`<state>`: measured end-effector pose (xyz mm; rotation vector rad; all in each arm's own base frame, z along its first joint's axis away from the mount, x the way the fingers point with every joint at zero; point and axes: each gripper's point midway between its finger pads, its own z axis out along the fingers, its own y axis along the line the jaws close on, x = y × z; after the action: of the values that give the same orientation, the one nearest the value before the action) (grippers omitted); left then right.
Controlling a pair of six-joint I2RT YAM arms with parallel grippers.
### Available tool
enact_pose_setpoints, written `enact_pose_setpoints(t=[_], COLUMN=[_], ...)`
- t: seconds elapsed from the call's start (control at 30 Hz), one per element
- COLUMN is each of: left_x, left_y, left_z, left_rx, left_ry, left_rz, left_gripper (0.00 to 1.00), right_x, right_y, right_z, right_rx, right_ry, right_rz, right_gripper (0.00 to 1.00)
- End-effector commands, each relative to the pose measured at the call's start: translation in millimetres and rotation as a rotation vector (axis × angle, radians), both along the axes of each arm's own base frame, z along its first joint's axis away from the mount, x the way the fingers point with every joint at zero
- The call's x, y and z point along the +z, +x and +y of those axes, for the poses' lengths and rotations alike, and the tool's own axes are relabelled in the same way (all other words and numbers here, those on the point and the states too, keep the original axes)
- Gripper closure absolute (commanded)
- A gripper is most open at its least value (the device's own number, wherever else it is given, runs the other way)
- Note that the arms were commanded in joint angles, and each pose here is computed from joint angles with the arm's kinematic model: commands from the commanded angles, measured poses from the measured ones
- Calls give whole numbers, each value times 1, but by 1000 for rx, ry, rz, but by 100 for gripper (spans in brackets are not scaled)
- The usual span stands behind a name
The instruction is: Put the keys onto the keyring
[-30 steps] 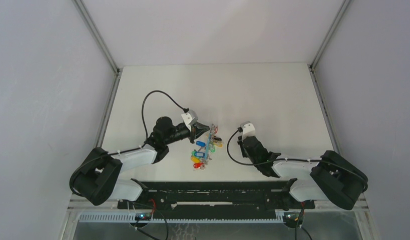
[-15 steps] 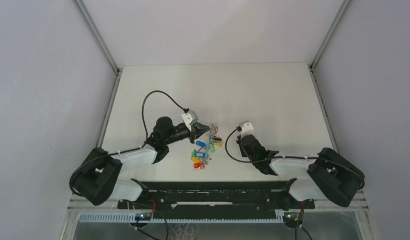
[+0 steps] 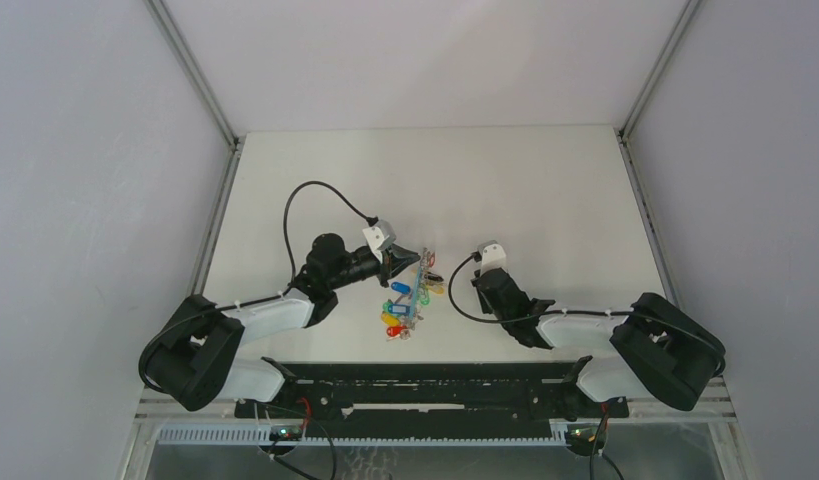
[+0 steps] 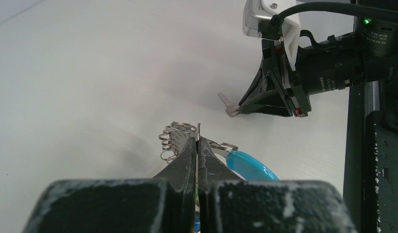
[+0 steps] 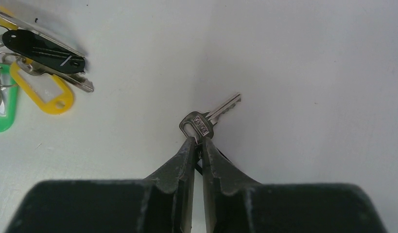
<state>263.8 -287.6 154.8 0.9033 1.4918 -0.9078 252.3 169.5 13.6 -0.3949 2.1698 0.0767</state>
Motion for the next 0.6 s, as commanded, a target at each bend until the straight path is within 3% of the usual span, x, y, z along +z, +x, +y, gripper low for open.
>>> enact_pose_setpoints(t=[0.0, 0.4, 0.57], left_x=[38, 39, 39], left_y=[3, 3, 3], left_z=[-10, -10, -10], left_rx=[-36, -40, -39], left_ry=[-49, -50, -50], left_rz=[-101, -104, -107], left_gripper=[100, 100, 100], right_x=[12, 10, 10], right_y=[10, 8, 7], right_z=[6, 4, 3], right_rx=[-25, -39, -44], right_ry=[30, 32, 27], right_rz=[-28, -16, -5], right_gripper=[91, 90, 99])
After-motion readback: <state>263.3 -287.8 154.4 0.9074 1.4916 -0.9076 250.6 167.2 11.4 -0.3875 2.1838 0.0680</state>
